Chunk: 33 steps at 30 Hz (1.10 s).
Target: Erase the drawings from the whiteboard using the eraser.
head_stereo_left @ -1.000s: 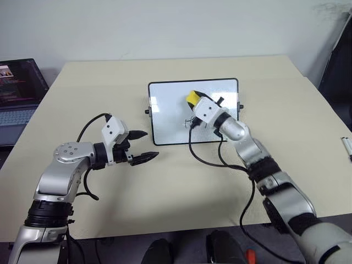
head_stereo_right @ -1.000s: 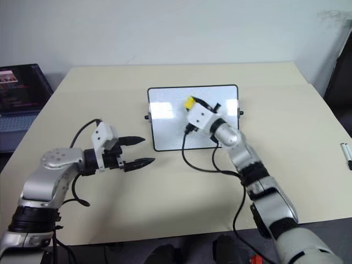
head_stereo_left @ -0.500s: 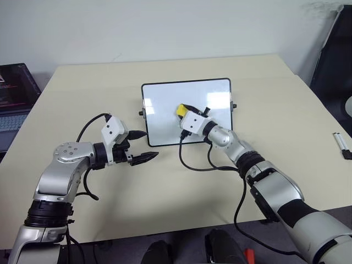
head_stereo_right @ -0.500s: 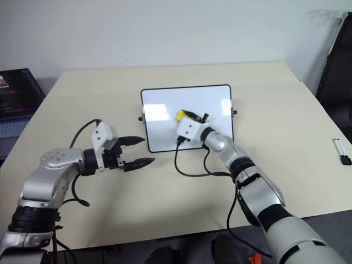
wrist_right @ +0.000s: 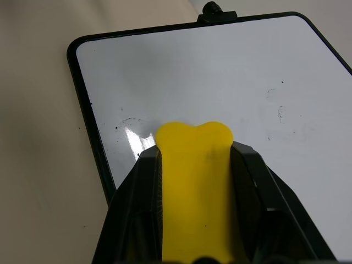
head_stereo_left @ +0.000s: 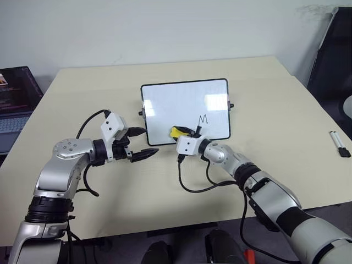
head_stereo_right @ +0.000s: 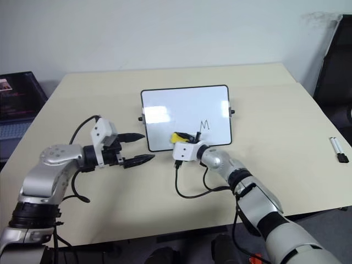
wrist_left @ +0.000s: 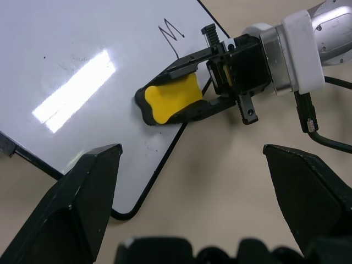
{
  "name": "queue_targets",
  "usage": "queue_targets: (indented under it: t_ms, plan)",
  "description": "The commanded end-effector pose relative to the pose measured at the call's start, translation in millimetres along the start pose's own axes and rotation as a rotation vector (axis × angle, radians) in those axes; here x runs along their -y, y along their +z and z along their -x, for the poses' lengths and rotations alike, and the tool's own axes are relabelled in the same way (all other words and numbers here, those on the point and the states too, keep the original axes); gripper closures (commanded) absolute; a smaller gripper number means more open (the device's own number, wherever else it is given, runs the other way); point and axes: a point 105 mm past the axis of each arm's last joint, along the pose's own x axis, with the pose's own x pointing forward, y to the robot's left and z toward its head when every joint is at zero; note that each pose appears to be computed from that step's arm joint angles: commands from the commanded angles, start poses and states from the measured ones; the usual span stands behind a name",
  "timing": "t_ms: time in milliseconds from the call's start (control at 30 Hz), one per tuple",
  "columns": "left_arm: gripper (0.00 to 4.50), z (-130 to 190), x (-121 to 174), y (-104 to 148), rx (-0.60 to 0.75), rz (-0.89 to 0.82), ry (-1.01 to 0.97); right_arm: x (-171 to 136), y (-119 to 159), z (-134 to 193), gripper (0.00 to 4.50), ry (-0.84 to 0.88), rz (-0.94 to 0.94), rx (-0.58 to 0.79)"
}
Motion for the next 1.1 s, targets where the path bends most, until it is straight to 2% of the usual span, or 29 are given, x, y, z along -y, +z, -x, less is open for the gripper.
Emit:
queue_targets:
  t_ms: [33,100,200,333,467,633,967,1100]
  plan:
    - [0.0,8,-8,9,0.014,-0.019,0.032,63,32,-5,3.18,-0.188,0.031,0.141]
    - [0.0,8,-7,7,0.012,-0.015,0.031,86,45,-6,3.18,-0.263,0.056,0.182]
    - [0.0,7,-4,6,0.012,-0.011,0.025,110,51,-12,3.18,-0.337,0.053,0.159]
    - [0.0,7,-3,6,0.01,-0.009,0.022,115,48,-25,3.18,-0.343,0.023,0.07]
    - [0.0,8,-3,5,0.008,-0.008,0.026,104,42,-38,3.18,-0.295,-0.044,-0.029]
    - [0.0,10,-3,4,0.003,-0.009,0.034,66,28,-45,3.18,-0.153,-0.083,-0.123]
    - [0.0,12,-7,5,0.003,-0.009,0.049,6,7,-34,3.18,0.045,-0.098,-0.164]
    - [0.0,10,-8,6,0.007,-0.009,0.048,9,11,-35,3.18,0.027,-0.109,-0.135]
